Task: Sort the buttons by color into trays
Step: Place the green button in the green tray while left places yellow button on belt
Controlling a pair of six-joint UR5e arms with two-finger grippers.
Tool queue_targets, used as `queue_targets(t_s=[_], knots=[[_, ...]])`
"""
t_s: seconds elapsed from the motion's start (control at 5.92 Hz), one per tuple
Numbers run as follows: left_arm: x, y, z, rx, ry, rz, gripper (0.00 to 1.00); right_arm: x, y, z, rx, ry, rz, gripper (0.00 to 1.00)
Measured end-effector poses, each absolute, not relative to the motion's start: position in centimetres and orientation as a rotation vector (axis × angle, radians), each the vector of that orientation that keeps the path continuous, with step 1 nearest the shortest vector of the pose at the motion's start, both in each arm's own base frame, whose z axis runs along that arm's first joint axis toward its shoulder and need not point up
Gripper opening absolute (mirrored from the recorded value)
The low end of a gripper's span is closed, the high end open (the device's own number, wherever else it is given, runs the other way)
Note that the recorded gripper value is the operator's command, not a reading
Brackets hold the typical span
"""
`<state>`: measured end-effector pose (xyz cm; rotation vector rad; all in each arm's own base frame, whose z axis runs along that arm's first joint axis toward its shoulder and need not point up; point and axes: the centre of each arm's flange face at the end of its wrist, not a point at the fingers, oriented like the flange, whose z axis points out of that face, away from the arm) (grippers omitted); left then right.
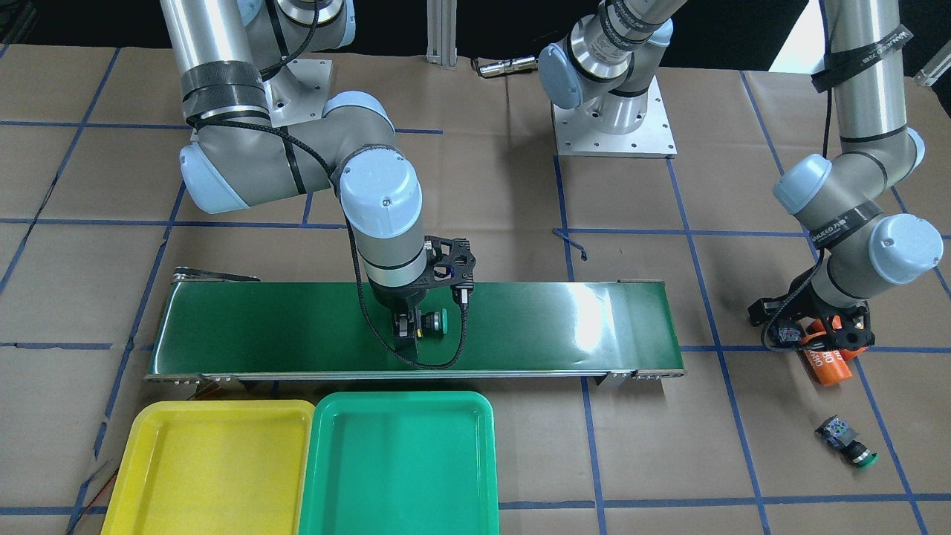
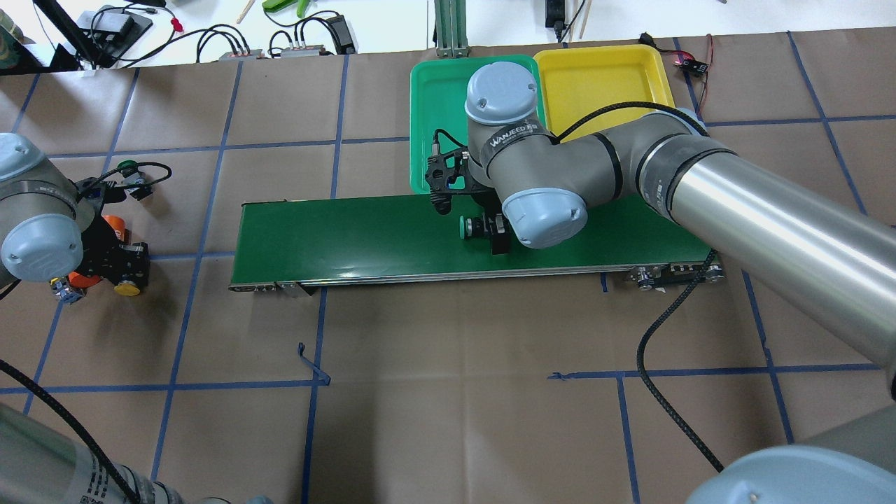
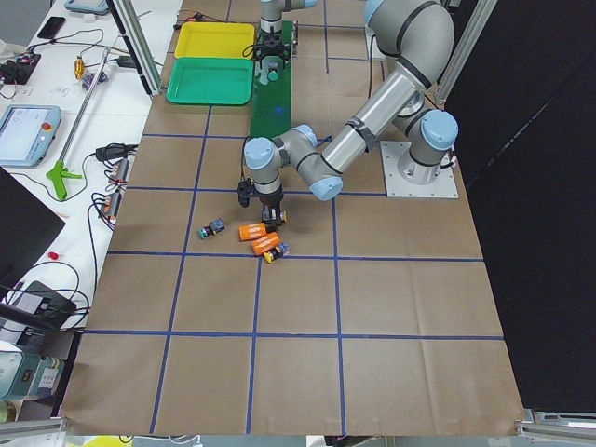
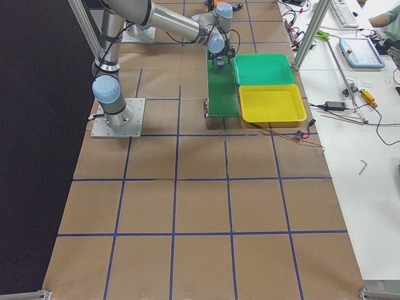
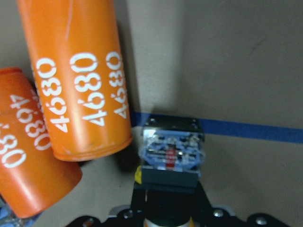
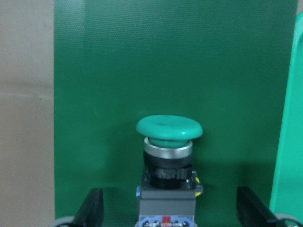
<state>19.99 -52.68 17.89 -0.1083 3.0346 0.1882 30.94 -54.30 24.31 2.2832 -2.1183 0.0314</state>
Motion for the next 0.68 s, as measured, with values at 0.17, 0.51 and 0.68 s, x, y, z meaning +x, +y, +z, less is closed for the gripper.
queue_targets(t_s=[0.17, 0.51, 0.68], knots=[[19.4, -52.7, 19.2, -0.004, 3.031, 0.168, 0.0, 29.7, -54.8, 24.2, 2.258, -2.129, 0.034, 0.38], [13.7, -53.6, 24.6, 0.376, 2.982, 0.085, 0.0, 26.9, -56.0, 25.0, 2.196, -2.15, 0.034, 0.12], [8.5, -53.9, 27.3, 0.619, 2.93, 0.054, 0.0, 25.7, -56.3, 25.9, 2.187, -2.123, 0.037, 0.11]])
